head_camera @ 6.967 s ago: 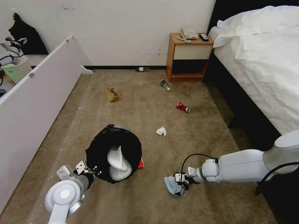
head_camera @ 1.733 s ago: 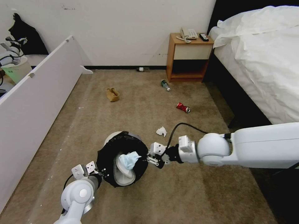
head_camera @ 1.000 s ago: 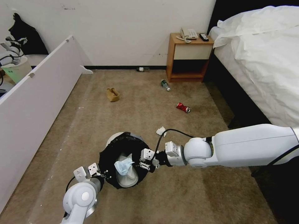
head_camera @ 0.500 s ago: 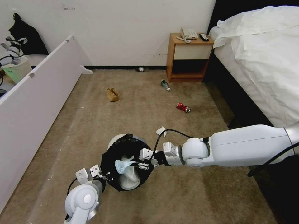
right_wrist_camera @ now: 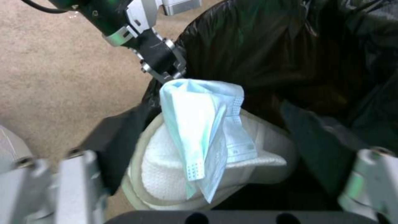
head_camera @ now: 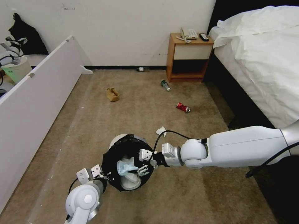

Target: Pick up the trash bin and place the garbage on the floor into it.

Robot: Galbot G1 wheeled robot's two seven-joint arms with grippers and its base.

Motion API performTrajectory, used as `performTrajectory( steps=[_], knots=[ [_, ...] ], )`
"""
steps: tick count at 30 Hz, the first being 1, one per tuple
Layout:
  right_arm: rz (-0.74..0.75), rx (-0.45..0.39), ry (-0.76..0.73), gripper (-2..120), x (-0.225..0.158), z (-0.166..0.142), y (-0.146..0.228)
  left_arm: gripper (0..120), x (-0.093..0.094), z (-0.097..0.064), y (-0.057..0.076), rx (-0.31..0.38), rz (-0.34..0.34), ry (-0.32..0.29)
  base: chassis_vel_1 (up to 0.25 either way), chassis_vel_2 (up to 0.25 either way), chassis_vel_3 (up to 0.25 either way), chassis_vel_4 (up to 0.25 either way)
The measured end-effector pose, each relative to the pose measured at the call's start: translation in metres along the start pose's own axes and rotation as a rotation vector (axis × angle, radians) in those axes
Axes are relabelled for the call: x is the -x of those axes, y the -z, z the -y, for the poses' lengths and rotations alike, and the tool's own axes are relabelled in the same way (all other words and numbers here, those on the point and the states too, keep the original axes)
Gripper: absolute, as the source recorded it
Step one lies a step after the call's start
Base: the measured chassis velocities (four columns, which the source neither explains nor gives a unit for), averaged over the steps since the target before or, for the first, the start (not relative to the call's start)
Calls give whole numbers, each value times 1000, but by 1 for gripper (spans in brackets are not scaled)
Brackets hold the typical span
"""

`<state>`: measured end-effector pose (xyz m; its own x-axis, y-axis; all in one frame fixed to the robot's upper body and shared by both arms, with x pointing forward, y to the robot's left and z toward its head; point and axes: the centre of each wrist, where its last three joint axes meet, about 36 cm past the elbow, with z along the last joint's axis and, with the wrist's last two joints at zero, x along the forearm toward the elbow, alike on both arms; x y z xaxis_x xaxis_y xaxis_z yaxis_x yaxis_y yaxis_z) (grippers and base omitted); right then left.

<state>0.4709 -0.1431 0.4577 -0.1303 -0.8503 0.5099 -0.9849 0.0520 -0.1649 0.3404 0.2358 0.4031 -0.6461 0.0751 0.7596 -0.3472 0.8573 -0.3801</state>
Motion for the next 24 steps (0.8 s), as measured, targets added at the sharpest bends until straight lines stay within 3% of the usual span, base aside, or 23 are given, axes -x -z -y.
performTrajectory(
  steps=[6, 16, 24],
  knots=[
    [6, -2, -3, 100, 2, 1, 2, 0, 1, 0, 0, -4, -3, 0, 0, 0, 0, 0],
    [38, -7, -50, 100, -19, 9, 20, 0, 1, -12, 14, -51, 0, 13, 0, 0, 0, 0],
    [56, 14, -140, 100, -52, 11, 21, 0, -4, -27, 16, -40, -4, 40, 0, 0, 0, 0]
  ],
)
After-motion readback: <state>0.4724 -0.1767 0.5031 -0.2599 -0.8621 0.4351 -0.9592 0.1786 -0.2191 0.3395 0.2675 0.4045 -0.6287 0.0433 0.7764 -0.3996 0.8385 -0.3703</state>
